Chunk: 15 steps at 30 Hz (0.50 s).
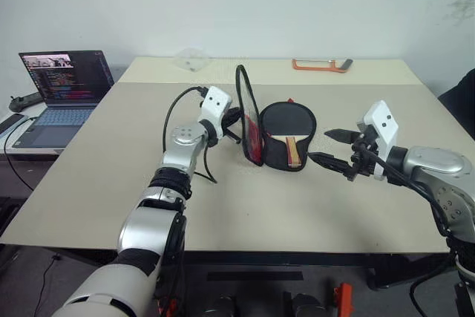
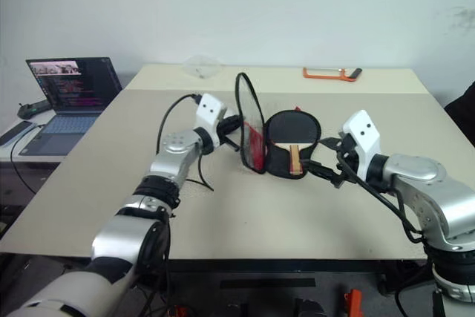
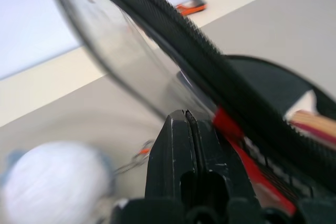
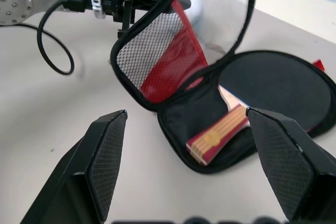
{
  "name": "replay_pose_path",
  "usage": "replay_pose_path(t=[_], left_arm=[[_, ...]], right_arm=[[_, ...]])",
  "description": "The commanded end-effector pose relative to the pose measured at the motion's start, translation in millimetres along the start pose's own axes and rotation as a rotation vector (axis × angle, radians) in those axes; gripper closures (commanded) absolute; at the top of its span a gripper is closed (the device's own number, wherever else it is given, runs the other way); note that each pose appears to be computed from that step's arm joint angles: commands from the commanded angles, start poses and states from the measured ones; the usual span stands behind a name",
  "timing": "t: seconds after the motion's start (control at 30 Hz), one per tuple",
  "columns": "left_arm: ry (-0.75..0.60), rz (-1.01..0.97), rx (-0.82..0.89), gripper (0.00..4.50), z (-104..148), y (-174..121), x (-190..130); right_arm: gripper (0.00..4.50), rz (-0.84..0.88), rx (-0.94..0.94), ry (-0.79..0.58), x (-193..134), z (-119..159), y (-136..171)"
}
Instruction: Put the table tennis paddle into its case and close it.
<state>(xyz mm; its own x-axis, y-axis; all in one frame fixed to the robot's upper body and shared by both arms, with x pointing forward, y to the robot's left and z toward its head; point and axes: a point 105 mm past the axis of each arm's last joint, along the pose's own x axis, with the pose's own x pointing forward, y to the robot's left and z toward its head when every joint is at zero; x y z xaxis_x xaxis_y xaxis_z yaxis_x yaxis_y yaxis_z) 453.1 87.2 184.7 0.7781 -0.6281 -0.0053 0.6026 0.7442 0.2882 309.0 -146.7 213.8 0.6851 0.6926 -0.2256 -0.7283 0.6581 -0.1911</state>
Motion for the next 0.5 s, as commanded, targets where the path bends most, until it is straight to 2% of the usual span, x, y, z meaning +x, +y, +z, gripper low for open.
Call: replay_pose_path(t=[0.03, 0.13, 0.27, 0.4, 0.5], left_arm=[[-0.065, -0.068, 0.022, 4.44, 21, -16, 11], [-0.051, -0.103, 0.009, 4.44, 15, -32, 18], [-0.049, -0.1, -0.009, 4.44, 15, -36, 23], [-0.082, -0.09, -0.019, 4.44, 21, -27, 18], [-0.131, -0.109, -0.056, 4.44, 25, -15, 5]], right_arm=[[0.53, -0.051, -0.043, -0.039, -12, 13, -8], [0.53, -0.079, -0.036, -0.039, -15, 14, -14], [0.53, -0.087, -0.031, -0.041, -14, 13, -15], [0.53, -0.113, -0.013, -0.028, -10, 9, -20], [0.53, -0.17, 0.039, 0.012, -5, -4, -32]])
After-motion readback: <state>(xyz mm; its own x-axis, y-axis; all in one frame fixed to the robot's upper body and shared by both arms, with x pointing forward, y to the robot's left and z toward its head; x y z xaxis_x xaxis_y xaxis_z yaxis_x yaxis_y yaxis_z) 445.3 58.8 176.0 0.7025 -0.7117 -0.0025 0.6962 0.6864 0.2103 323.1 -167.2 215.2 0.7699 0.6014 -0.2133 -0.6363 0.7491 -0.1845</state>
